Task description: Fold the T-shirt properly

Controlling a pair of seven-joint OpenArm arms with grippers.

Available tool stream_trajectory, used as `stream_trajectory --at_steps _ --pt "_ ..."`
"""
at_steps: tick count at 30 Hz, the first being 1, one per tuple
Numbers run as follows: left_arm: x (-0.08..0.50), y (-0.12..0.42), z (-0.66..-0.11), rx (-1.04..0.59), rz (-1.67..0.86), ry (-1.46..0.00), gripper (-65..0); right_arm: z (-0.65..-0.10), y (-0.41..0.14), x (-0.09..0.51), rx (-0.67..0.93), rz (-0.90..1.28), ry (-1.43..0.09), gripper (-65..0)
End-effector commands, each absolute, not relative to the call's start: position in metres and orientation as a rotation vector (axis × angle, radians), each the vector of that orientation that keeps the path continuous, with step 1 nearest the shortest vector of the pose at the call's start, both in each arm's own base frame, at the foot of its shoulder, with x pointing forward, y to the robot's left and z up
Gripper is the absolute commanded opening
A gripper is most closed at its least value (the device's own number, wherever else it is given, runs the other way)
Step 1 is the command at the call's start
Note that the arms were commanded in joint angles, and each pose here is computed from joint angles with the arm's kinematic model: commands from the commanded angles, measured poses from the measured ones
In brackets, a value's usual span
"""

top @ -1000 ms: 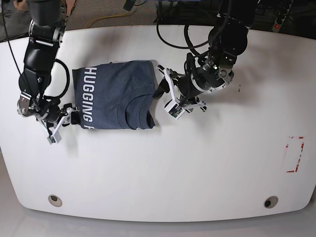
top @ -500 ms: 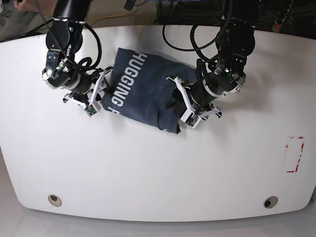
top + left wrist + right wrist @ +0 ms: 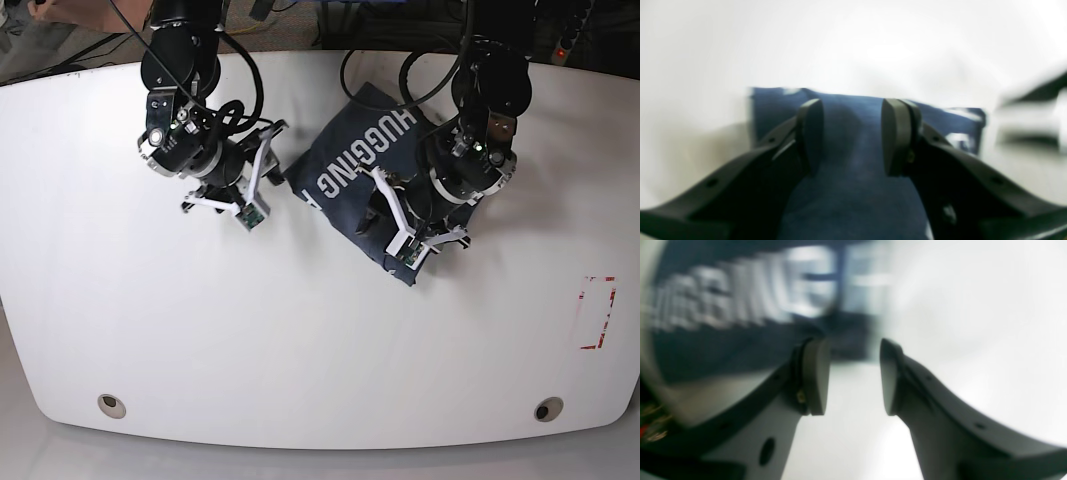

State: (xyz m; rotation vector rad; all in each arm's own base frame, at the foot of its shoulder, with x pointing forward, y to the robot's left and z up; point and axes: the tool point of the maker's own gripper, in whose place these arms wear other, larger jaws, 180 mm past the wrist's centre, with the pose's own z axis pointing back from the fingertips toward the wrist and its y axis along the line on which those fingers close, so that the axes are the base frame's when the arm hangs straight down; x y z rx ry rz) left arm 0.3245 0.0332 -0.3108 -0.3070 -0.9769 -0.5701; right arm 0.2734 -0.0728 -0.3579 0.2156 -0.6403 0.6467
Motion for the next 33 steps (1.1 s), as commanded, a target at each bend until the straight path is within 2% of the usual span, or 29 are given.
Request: stream_trajectory --at_steps 1,6,10,21,26,33 --pt "0.321 0.038 -0.3 -0.3 -0.591 -1.016 -38.9 -0.343 -0.087 0.291 0.166 0.646 -0.693 -41.2" --pt "0.303 0.045 -0.311 -0.295 -0.671 -0.976 -38.9 -0.344 -0.109 0.309 0.123 0.65 -0.683 -41.2" --pt "0.302 0.07 -0.316 -0.257 -0.626 -0.965 -39.0 -0.355 -0.1 0.317 0.174 0.638 -0.68 -41.2" --pt "0.314 0.113 -0.308 -0.191 -0.46 -1.006 -38.9 -0.382 -0.001 0.286 0.404 0.765 -0.656 -41.2" --pt "0.315 0.12 -0.308 -0.184 -0.413 -1.014 -38.9 -0.387 0.033 0.261 0.491 0.785 -0.624 -41.2" --pt "0.315 0.121 -0.308 -0.185 -0.403 -1.014 -38.9 -0.38 0.084 0.222 0.572 0.958 -0.604 -41.2"
